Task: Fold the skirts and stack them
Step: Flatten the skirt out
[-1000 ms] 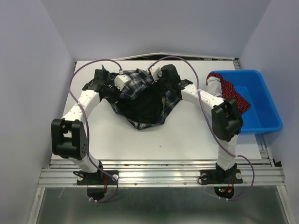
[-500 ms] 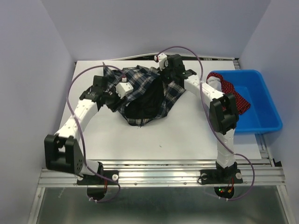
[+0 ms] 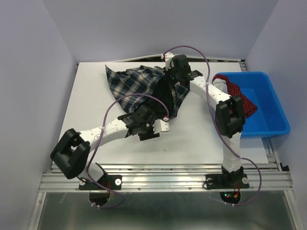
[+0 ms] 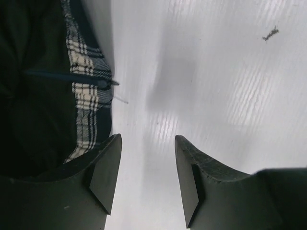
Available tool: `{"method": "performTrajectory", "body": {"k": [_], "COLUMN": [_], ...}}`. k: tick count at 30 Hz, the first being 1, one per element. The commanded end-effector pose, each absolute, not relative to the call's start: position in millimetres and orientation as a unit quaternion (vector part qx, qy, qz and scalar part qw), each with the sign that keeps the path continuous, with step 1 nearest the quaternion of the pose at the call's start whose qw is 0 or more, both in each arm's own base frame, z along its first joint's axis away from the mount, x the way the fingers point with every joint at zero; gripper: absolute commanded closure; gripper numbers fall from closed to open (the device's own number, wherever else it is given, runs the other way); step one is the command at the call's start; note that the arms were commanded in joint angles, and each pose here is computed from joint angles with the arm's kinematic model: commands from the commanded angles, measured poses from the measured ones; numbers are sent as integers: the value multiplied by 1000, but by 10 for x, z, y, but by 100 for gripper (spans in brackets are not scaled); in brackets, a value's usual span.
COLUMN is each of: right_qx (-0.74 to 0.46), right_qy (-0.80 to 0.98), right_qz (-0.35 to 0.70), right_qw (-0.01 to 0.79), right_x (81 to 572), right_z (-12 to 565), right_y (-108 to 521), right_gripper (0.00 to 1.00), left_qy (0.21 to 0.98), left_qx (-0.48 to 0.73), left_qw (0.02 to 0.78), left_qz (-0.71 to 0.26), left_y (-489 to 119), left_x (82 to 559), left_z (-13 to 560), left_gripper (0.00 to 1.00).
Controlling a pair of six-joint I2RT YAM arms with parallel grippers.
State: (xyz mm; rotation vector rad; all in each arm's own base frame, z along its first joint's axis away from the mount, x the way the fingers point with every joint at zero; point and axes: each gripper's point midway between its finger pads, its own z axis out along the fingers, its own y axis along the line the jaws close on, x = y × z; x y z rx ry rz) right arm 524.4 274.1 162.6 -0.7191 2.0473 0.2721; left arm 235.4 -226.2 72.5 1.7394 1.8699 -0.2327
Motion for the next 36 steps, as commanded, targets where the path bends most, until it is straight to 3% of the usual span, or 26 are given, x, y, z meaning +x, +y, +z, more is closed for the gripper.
{"method": "performTrajectory", "body": {"k": [1,11,14,17,18,22,29,33,36], "right_qx": [-279,-251,-240,-220,-213,-158,-47,-37,-36], "right_qy": [819,818,814,808,804,789,744,736,759], "right_qz": [118,121,128,123,124,103,81,85,80], "right_qw": [488,503,514,533,540,584,662,670,645], "right_x": [5329,5369,5380,5435,5445,5635,5785,5593,5432], "right_z": [1879,2076,2205,2412,2497,2901,3806,4013,3738], "right_y": [2804,2747,2756,2682,2675,2382,1775,1643,1588], "right_gripper": [99,99,99,99,99,99,99,99,99], "left_qy": [717,730,738,741,741,740,736,718,704], "left_qx": [607,602,593,599,603,613,603,627,648], "left_qw": [334,322,323,301,295,276,309,294,274], "left_qz": [-70,-28,1,16,14,1,12,74,99], "left_y": [-2576,-2854,-2848,-2822,-2806,-2597,-1798,-1284,-989], "left_x": [2638,2962,3107,3138,3113,2888,2745,2579,2455], "left_z": [751,320,266,126,121,287,1107,1255,1311], "left_gripper": [41,41,45,75,100,100,100,100,100]}}
